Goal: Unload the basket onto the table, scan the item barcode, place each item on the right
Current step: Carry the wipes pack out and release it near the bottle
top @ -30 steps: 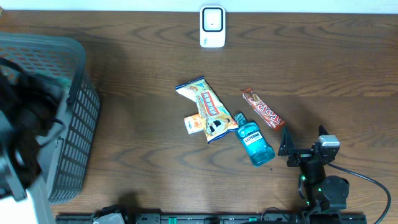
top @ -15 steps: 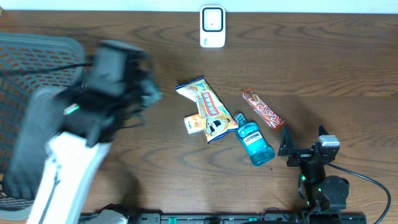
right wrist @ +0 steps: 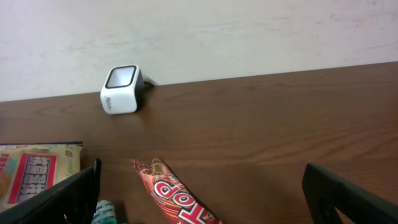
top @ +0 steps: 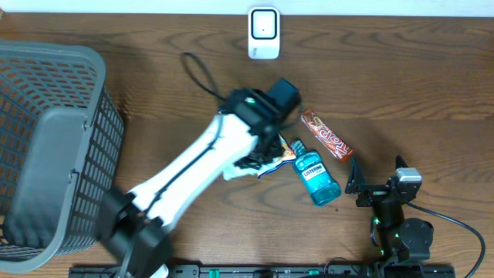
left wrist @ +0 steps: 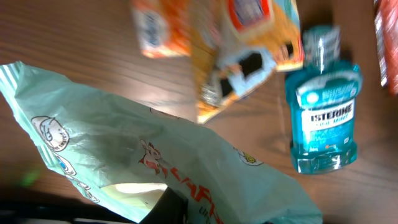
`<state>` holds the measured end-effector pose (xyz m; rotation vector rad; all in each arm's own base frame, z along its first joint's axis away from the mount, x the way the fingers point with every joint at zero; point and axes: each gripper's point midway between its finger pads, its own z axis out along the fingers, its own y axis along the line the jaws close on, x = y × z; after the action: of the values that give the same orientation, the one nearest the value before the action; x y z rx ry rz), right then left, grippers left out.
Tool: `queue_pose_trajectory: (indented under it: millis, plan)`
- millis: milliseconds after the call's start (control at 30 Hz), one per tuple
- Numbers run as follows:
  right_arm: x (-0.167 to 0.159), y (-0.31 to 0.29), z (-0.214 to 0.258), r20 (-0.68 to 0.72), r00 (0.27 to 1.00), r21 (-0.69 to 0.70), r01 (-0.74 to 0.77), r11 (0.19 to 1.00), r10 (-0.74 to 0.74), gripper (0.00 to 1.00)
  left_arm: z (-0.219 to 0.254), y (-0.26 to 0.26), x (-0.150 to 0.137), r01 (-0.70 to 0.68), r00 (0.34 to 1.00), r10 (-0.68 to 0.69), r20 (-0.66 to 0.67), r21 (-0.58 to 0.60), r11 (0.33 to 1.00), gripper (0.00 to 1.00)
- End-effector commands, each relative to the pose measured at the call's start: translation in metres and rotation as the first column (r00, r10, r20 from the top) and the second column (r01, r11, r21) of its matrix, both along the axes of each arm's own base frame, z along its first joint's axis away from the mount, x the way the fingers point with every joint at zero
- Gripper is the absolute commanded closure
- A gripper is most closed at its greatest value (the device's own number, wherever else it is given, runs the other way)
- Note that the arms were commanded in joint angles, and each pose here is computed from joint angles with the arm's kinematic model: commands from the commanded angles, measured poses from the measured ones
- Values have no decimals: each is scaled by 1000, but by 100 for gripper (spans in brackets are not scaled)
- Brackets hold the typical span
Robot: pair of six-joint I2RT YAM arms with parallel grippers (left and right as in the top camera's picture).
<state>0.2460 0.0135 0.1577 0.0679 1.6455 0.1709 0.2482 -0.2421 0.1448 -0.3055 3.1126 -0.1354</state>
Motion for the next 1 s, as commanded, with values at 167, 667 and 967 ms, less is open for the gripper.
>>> queue_pose_trajectory:
  millis: [167, 667, 967]
  plan:
    - [0, -1, -1, -1, 1000, 6, 6, 1000, -6, 1, -47, -65, -18, 47, 986, -68, -154, -135, 990, 93]
    - [0, -1, -1, -1, 1000, 6, 6, 1000, -6, 1, -69, -60, 11, -48, 998, 46, -50, -41, 998, 92]
    - [0, -1, -1, -1, 1000, 6, 6, 1000, -6, 1, -69, -60, 9, -31, 998, 28, -62, -43, 999, 19]
